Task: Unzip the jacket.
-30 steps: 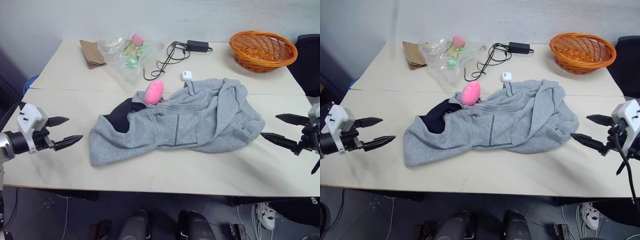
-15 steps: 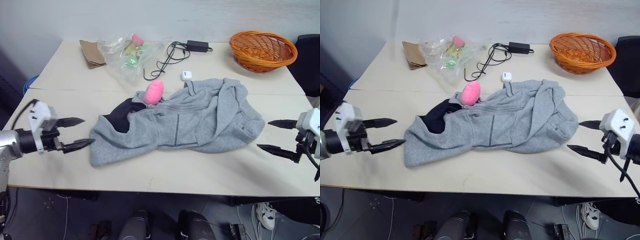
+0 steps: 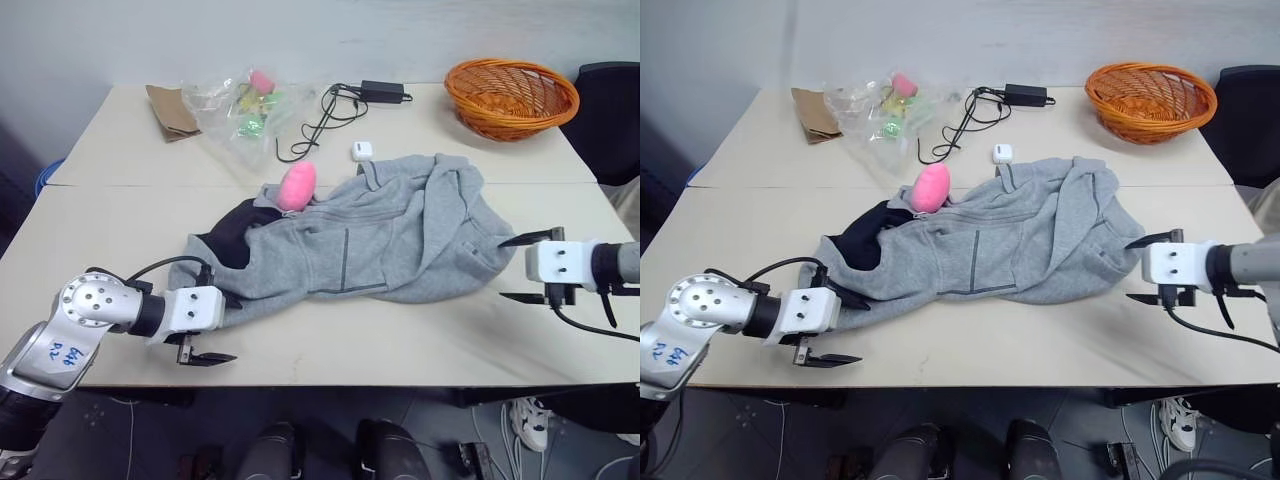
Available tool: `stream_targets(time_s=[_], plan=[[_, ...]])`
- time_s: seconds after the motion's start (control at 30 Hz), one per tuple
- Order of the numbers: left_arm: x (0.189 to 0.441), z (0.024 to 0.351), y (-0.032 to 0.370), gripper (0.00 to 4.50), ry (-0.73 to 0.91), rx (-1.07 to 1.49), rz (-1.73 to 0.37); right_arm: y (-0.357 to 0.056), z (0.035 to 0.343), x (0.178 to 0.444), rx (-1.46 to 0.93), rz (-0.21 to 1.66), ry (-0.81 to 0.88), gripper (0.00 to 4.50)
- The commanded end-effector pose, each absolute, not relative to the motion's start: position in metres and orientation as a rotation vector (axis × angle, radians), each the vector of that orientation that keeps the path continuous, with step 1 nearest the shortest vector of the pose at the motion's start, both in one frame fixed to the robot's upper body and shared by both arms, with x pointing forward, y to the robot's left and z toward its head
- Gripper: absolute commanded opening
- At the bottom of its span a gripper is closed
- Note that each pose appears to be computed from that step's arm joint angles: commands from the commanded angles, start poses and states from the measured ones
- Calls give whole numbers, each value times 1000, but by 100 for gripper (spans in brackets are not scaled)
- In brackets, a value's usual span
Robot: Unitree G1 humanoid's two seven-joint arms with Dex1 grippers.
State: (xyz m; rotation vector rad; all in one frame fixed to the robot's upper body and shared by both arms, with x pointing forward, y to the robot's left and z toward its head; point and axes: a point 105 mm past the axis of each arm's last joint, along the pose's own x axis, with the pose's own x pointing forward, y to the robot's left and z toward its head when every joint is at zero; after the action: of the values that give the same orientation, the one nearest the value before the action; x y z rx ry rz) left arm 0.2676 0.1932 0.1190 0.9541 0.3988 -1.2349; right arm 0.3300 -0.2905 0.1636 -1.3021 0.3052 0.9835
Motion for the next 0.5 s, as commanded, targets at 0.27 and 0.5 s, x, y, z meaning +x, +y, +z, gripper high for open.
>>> stream_targets(time_s=[0.27,0.5], plan=[[283,111,188,231,341,1012,-1176,-290,154,350,-1370,1005,318,284],[279,105,195,16,370,1023,-1190,-289,161,347,-1361,1030,293,40]])
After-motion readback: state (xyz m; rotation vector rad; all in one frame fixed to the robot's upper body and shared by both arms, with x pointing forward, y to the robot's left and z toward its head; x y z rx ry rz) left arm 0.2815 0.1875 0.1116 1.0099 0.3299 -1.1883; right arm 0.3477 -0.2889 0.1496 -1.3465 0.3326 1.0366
